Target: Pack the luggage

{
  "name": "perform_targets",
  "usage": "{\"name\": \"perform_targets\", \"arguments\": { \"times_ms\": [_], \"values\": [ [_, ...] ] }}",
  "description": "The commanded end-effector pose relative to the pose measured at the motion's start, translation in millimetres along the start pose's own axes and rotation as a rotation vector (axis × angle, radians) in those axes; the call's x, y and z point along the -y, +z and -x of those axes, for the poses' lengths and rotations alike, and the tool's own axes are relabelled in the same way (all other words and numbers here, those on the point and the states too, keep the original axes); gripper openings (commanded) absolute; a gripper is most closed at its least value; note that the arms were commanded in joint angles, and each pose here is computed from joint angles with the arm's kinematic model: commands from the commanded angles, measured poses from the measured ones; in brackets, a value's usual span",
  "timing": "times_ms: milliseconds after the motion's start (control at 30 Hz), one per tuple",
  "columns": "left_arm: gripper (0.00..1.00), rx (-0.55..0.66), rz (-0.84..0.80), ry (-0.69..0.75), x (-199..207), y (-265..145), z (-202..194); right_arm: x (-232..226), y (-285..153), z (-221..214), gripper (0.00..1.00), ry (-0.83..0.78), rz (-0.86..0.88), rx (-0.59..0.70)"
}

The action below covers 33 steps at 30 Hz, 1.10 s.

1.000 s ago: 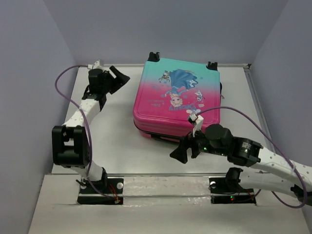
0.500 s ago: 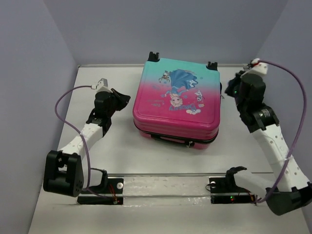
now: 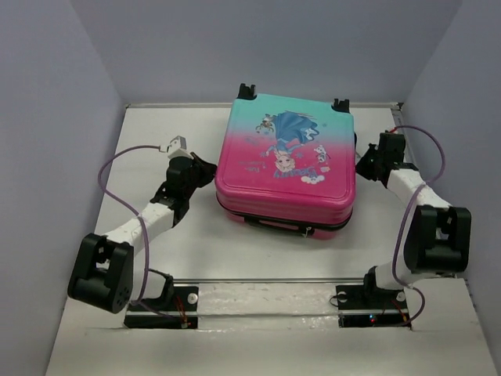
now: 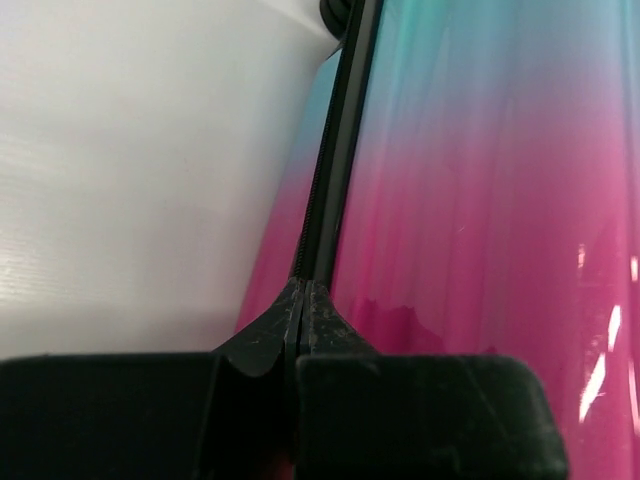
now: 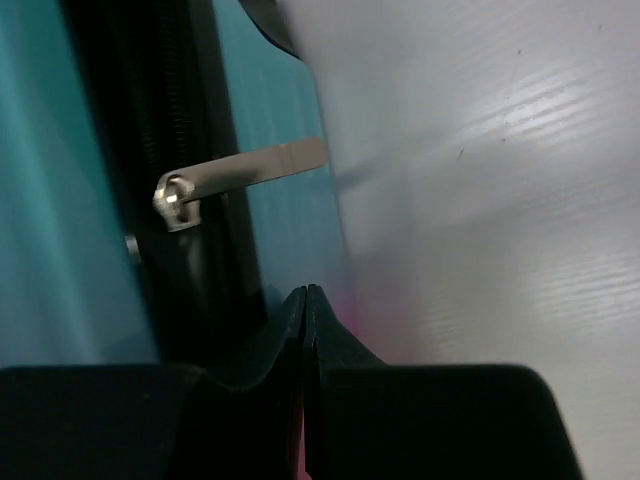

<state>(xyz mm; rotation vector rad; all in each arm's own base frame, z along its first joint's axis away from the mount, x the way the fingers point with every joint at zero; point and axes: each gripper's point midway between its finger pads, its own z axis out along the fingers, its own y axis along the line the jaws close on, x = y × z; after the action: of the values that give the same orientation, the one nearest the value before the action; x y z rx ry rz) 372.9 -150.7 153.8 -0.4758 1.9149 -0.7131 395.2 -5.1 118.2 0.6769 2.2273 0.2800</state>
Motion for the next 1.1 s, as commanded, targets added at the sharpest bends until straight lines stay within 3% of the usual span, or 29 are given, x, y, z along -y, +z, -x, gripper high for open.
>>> {"name": "perform_targets", "arguments": {
  "times_ms": [0, 67, 133, 167, 200, 367, 467, 567, 600, 700, 733, 800, 833, 867, 967, 1000, 1067],
  "values": [
    [0.06, 0.023, -0.071, 0.079, 26.1, -16.1, -17.7, -78.2, 16.5, -7.0, 0.07, -0.036, 0.368, -0.095],
    [0.06, 0.005, -0.097, 0.084, 32.1, -23.3, -27.1, -113.2, 15.6, -6.8, 0.07, -0.102, 0.489, -0.133],
    [0.06, -0.004, -0.112, 0.09, 32.6, -32.1, -35.8, -144.4, 27.5, -31.4, 0.07, -0.149, 0.602, -0.251],
    [0.06, -0.005, -0.119, 0.089, 33.6, -36.4, -39.5, -173.4, 22.2, -18.9, 0.07, -0.186, 0.691, -0.245],
    [0.06, -0.011, -0.148, 0.093, 39.4, -46.5, -47.5, -182.5, 32.8, -40.8, 0.07, -0.203, 0.734, -0.343],
    [0.06, -0.021, -0.202, 0.072, 47.6, -78.8, -68.7, -281.3, 22.5, -61.9, 0.07, -0.373, 0.956, -0.452],
    [0.06, 0.002, -0.236, 0.041, 54.9, -96.2, -70.4, -304.3, 36.7, -70.8, 0.07, -0.36, 0.977, -0.484],
    [0.06, 0.041, -0.255, 0.026, 60.7, -105.7, -63.4, -323.7, 45.2, -50.7, 0.08, -0.326, 0.971, -0.44],
    [0.07, 0.06, -0.262, 0.027, 66.3, -107.8, -56.2, -329.6, 43.7, -38.8, 0.11, -0.326, 0.954, -0.402],
    [0.15, 0.117, -0.239, 0.056, 72.8, -106.5, -37.8, -332.0, 46.6, -13.8, 0.42, -0.337, 0.873, -0.285],
    [0.19, 0.149, -0.236, 0.083, 81.8, -106.3, -24.9, -334.6, 35.5, -0.6, 0.61, -0.353, 0.863, -0.235],
    [0.29, 0.209, -0.205, 0.085, 94.8, -107.6, 1.1, -331.9, 20.4, 30.5, 0.78, -0.36, 0.807, -0.125],
    [0.29, 0.223, -0.212, 0.077, 101.9, -110.3, 9.3, -329.7, 13.4, 45.3, 0.78, -0.354, 0.791, -0.085],
    [0.38, 0.24, -0.222, 0.089, 108.1, -112.9, 16.9, -327.1, 8.1, 50.6, 0.84, -0.352, 0.771, -0.062],
    [0.54, 0.322, -0.242, 0.055, 128.7, -129.7, 52.7, -309.3, -19.4, 96.4, 0.95, -0.343, 0.696, 0.078],
    [0.7, 0.345, -0.237, 0.067, 131.1, -134.6, 61.7, -301.4, -20.5, 96.9, 0.96, -0.343, 0.662, 0.092],
    [0.9, 0.428, -0.198, 0.048, 134.2, -148.6, 94.4, -282.2, -41.3, 114.4, 0.96, -0.338, 0.644, 0.145]
  ]
}}
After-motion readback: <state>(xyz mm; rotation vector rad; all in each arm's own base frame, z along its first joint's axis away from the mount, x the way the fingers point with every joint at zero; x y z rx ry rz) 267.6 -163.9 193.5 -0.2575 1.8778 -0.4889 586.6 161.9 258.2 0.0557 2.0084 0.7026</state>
